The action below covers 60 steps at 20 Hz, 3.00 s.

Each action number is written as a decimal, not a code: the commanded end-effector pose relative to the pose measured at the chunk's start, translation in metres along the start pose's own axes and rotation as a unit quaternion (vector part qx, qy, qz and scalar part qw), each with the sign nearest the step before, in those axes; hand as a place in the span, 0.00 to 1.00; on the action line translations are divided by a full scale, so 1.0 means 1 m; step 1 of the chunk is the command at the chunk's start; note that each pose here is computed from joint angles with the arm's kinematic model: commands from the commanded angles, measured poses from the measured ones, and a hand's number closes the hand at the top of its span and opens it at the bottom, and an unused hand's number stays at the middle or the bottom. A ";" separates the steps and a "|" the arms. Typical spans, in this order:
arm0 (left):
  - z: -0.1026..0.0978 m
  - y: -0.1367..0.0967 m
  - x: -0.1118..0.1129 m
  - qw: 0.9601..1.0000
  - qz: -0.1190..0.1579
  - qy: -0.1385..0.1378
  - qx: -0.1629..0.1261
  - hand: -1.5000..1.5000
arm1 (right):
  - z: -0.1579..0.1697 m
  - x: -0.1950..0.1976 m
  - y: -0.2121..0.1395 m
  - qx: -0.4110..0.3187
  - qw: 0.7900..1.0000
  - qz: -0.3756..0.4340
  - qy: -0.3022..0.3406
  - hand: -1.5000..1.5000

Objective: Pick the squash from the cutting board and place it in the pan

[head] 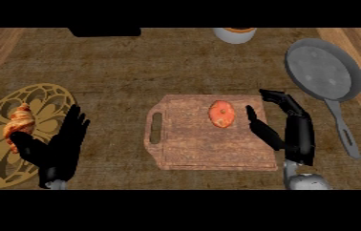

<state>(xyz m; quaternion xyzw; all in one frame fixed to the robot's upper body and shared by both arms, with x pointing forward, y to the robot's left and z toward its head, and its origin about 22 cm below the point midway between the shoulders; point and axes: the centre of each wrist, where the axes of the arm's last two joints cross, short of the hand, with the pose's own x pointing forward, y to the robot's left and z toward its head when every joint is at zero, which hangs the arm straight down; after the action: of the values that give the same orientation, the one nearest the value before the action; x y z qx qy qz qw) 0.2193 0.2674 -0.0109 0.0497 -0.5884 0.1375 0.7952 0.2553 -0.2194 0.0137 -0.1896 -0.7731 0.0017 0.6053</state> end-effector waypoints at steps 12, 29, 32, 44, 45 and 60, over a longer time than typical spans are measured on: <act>-0.001 -0.023 -0.027 1.000 -0.005 0.018 -0.017 0.50 | 0.063 0.008 0.075 -0.149 0.964 0.210 0.065 0.00; 0.006 -0.010 -0.043 0.999 -0.006 0.018 -0.027 0.50 | -0.060 0.100 0.106 0.069 0.842 0.447 0.296 0.00; -0.014 -0.024 -0.036 1.000 -0.005 0.019 -0.025 0.50 | -0.077 0.066 0.103 0.090 0.827 0.455 0.318 0.00; -0.009 -0.024 -0.027 0.999 0.000 0.023 -0.023 0.50 | -0.071 0.055 0.087 0.201 0.785 0.433 0.394 0.00; 0.005 -0.017 -0.026 1.000 -0.009 0.019 -0.016 0.50 | -0.068 0.044 0.091 0.198 0.783 0.440 0.392 0.00; -0.012 0.002 -0.017 0.999 -0.002 0.026 -0.023 0.50 | -0.050 0.036 0.105 0.158 0.790 0.458 0.376 0.00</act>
<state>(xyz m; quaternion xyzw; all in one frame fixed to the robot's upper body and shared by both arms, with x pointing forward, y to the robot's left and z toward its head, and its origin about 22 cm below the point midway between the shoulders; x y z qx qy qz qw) 0.2201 0.2550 -0.0377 0.0306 -0.5748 0.1223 0.8085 0.3314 -0.1306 0.0320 -0.3983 -0.3227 0.3287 0.7932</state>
